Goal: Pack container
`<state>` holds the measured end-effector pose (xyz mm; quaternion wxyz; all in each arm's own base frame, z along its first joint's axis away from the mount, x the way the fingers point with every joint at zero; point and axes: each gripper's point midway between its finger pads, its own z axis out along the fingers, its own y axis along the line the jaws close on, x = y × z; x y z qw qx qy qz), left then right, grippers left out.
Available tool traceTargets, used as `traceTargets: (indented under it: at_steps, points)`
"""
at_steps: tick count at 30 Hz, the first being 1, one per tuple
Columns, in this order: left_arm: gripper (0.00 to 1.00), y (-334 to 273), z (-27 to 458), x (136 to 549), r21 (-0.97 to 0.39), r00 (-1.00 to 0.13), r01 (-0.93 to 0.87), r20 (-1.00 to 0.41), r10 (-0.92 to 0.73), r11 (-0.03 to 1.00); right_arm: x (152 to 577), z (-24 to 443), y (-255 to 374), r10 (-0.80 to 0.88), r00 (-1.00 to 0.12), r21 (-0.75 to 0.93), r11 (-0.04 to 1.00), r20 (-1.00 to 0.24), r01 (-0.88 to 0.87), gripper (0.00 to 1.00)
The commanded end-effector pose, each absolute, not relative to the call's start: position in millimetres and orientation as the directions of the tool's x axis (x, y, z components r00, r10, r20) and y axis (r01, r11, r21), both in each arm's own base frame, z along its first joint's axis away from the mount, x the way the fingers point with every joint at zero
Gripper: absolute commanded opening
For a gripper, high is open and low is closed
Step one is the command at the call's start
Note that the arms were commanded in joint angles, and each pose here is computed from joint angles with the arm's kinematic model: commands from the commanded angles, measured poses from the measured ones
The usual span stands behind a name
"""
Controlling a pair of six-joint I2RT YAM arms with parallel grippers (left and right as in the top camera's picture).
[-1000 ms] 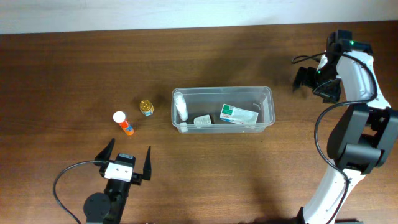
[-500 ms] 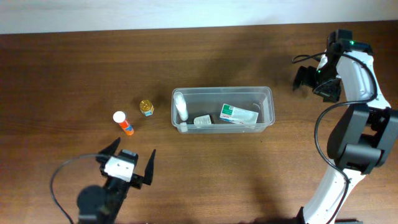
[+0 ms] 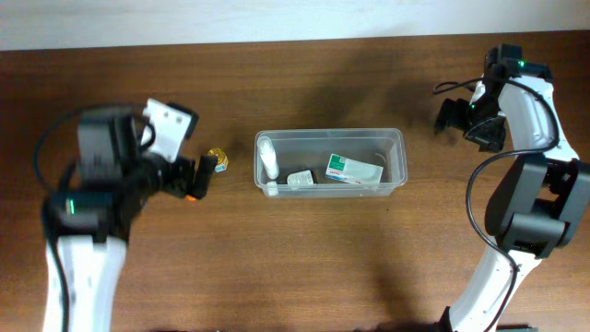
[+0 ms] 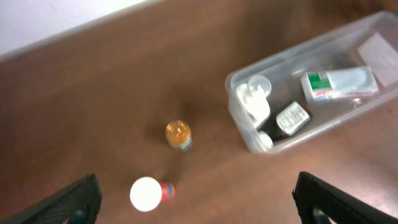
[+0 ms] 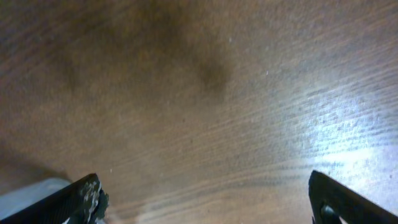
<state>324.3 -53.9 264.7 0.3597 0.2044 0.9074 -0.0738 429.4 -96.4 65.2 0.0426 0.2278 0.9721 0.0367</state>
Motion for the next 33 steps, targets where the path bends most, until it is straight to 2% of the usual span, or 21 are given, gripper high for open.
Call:
traceTargets:
  at_steps: [1,9,12,18,31,33]
  points:
    - [0.99,-56,262,343,-0.048,-0.739,0.449,-0.581,0.341,0.892,428,69,-100,0.453,-0.888,0.084,0.891,-0.076,0.447,0.98]
    - [0.99,-58,208,356,-0.169,-0.871,0.42,-0.351,0.344,0.892,428,69,-100,0.452,-0.889,0.084,0.891,-0.076,0.446,0.98]
    - [0.99,-54,193,362,-0.201,-0.919,0.325,-0.299,0.258,0.924,428,69,-100,0.452,-0.889,0.084,0.891,-0.076,0.446,0.98]
    - [0.99,-14,179,379,-0.114,-0.964,0.075,-0.264,0.042,0.991,428,69,-100,0.452,-0.889,0.084,0.891,-0.076,0.446,0.98]
    - [0.99,-6,161,350,-0.118,-0.991,0.036,-0.135,0.02,0.992,428,69,-100,0.453,-0.888,0.084,0.891,-0.076,0.447,0.98]
    - [0.99,1,153,344,-0.085,-0.994,-0.033,-0.104,-0.041,0.996,428,69,-100,0.452,-0.889,0.084,0.891,-0.076,0.446,0.98]
